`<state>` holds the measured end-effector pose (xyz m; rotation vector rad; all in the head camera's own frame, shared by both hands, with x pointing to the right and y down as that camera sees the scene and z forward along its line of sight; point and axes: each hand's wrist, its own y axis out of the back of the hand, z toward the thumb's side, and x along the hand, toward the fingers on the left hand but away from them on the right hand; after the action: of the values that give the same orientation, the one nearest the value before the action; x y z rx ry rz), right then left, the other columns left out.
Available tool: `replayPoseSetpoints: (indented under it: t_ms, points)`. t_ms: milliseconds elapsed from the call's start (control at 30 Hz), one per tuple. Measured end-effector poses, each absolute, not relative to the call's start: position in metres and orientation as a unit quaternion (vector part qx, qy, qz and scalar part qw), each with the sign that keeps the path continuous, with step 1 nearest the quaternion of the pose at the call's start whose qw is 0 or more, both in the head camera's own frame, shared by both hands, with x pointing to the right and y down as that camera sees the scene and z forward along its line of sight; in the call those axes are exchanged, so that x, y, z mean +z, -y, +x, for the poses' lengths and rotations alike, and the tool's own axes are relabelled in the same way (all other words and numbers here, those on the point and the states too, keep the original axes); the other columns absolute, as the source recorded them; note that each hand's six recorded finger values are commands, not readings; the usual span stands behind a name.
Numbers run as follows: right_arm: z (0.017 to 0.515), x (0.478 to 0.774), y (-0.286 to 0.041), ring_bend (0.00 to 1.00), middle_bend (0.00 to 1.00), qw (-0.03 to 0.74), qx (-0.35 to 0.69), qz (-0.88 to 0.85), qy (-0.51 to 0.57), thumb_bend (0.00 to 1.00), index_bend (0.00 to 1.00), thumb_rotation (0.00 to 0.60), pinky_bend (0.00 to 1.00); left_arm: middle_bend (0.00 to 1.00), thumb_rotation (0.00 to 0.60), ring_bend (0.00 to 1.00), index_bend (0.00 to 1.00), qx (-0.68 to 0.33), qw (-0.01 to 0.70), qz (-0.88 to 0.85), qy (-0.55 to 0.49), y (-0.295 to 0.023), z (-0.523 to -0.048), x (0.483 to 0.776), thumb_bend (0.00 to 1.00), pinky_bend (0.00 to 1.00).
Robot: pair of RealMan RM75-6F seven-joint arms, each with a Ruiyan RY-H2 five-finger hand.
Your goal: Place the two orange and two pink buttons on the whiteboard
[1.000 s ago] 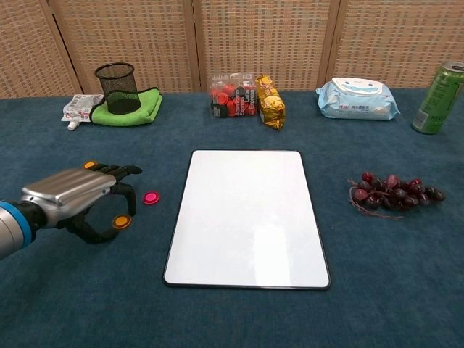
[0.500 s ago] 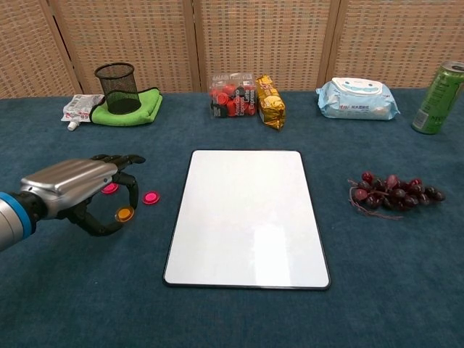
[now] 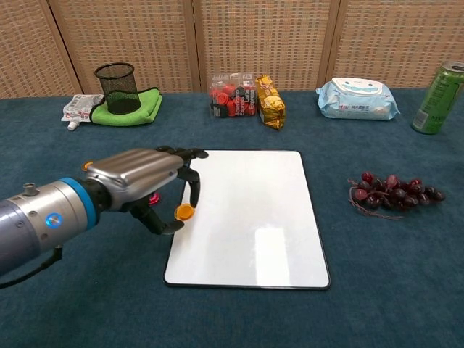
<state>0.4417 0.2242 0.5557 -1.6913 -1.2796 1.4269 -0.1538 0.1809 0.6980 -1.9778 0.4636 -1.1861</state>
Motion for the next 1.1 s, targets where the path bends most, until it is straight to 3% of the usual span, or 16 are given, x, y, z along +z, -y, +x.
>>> replayPoseSetpoints:
  t_ms: [67,200,267,567,867,1100]
  points:
    - [0.442,0.556,-0.224,0.00,0.00,0.288,0.534,-0.634,0.480,0.07,0.00,0.600,0.00,0.00,0.600,0.00,0.54,-0.465,0.386,-0.778,-0.174,-0.186,-0.143,0.700,0.34,0.00]
    - [0.442,0.556,-0.224,0.00,0.00,0.288,0.534,-0.634,0.480,0.07,0.00,0.600,0.00,0.00,0.600,0.00,0.25,-0.469,0.384,-0.778,-0.167,-0.192,-0.134,0.704,0.29,0.00]
    - [0.442,0.556,-0.224,0.00,0.00,0.288,0.533,-0.635,0.480,0.07,0.00,0.600,0.00,0.00,0.600,0.00,0.21,-0.470,0.380,-0.779,-0.167,-0.193,-0.134,0.704,0.27,0.00]
    - [0.442,0.556,-0.224,0.00,0.00,0.288,0.533,-0.635,0.479,0.07,0.00,0.600,0.00,0.00,0.600,0.00,0.22,-0.478,0.376,-0.773,-0.180,-0.180,-0.147,0.703,0.30,0.00]
    - [0.441,0.556,-0.224,0.00,0.00,0.287,0.535,-0.636,0.477,0.07,0.00,0.600,0.00,0.00,0.600,0.00,0.31,-0.513,0.370,-0.744,-0.214,-0.140,-0.191,0.706,0.32,0.00]
    - [0.441,0.557,-0.224,0.00,0.00,0.287,0.536,-0.635,0.476,0.07,0.00,0.600,0.00,0.00,0.600,0.00,0.35,-0.535,0.360,-0.732,-0.220,-0.127,-0.211,0.718,0.32,0.00]
